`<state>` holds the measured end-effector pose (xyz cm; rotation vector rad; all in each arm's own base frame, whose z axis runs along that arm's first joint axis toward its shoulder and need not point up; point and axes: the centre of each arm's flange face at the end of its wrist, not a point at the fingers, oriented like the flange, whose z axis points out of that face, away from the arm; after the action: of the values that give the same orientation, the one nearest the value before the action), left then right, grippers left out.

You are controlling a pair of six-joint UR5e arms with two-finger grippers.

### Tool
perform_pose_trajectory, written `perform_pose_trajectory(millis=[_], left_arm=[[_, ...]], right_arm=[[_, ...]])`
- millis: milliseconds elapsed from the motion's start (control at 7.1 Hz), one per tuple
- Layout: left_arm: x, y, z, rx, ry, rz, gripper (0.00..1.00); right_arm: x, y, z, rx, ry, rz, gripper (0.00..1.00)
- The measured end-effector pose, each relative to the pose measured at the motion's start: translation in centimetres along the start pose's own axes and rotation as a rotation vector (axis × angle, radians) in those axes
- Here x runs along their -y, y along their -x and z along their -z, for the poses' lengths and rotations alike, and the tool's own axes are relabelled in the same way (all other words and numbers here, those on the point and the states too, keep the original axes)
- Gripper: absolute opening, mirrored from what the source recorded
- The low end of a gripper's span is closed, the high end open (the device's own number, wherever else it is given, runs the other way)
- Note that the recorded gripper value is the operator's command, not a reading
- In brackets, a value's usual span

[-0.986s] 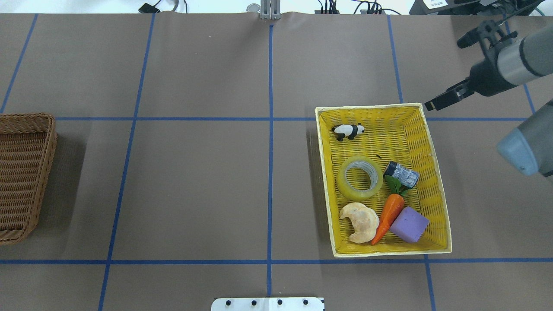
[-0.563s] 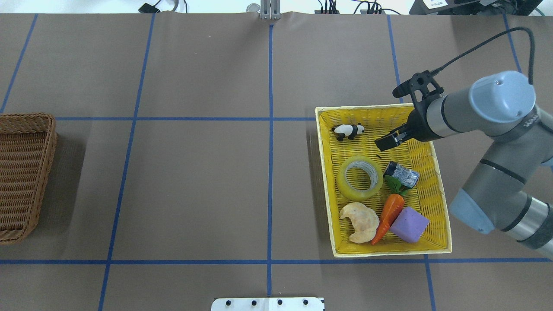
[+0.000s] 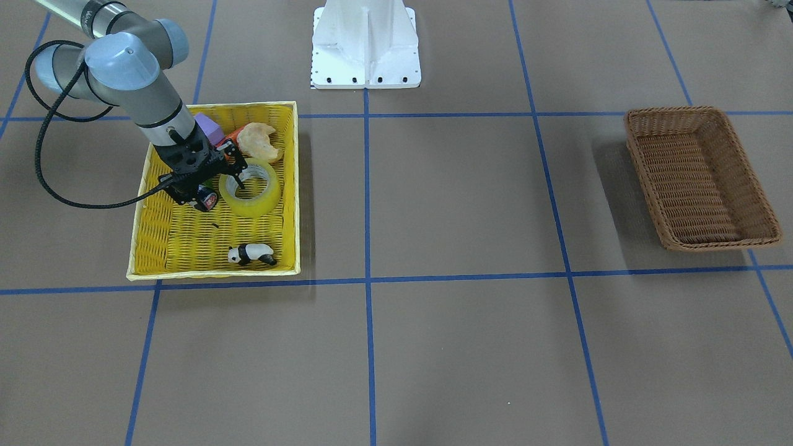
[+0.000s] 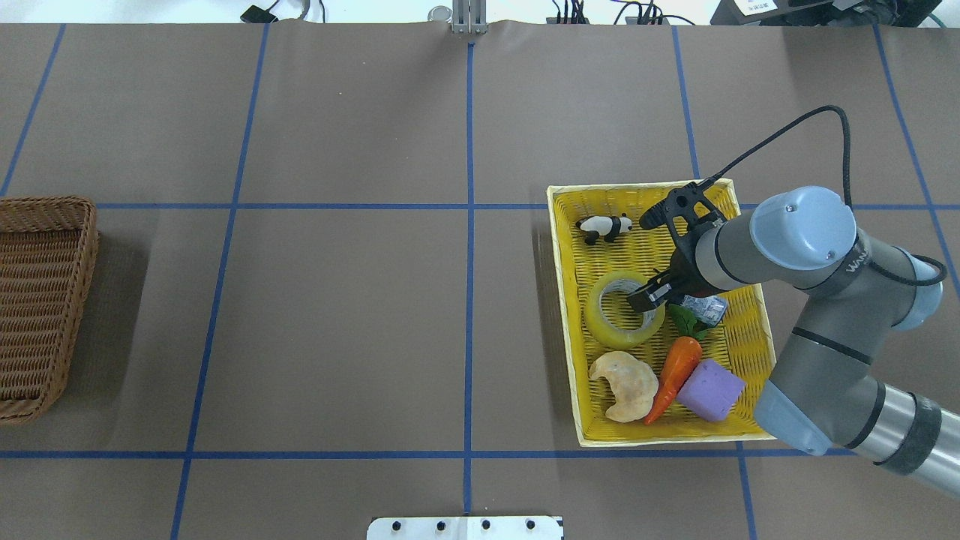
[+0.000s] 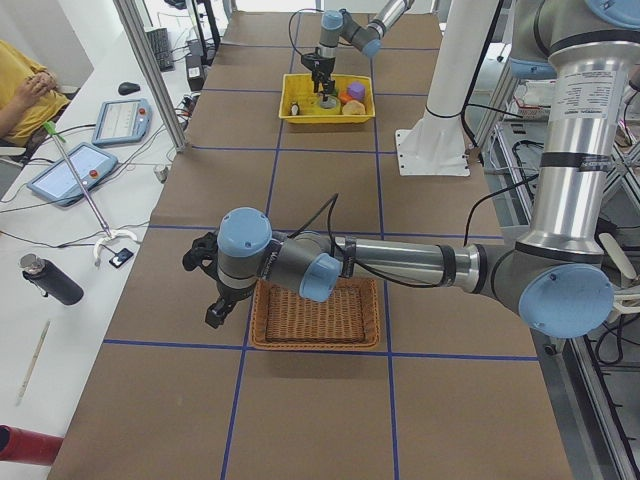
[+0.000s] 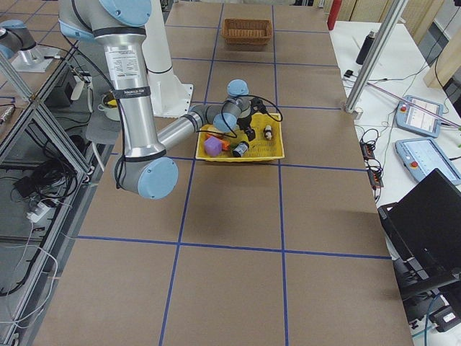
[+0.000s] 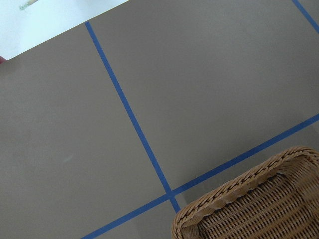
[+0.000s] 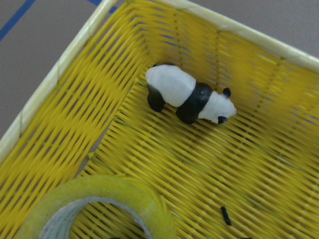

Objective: Move tape to another basket

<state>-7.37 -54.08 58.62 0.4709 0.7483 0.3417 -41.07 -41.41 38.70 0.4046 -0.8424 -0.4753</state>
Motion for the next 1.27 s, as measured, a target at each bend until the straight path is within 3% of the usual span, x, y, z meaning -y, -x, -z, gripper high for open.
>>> perform_pose_trajectory(millis=[141, 282, 563, 845, 1268], left_arm=[[0.0, 0.0, 0.0, 0.000, 0.000, 0.000, 0.99], [0.0, 0.0, 0.0, 0.000, 0.001, 0.000, 0.99], [-0.1, 0.1, -0.1, 0.000, 0.002, 0.002, 0.99], [-0.2, 0.2, -0.3, -0.001, 0.005, 0.005, 0.99], [-0.1, 0.1, -0.1, 0.002, -0.010, -0.011, 0.99]], right_arm=[[-0.4, 0.4, -0.5, 0.001, 0.014, 0.005, 0.09], [-0.5, 0.5, -0.8, 0.000, 0.021, 0.011, 0.00], [0.0, 0.0, -0.1, 0.000, 0.009, 0.011, 0.00], [2.3, -1.1, 2.2, 0.004, -0.040, -0.006, 0.00], [7.5, -4.7, 9.2, 0.048, -0.147, -0.066, 0.00]])
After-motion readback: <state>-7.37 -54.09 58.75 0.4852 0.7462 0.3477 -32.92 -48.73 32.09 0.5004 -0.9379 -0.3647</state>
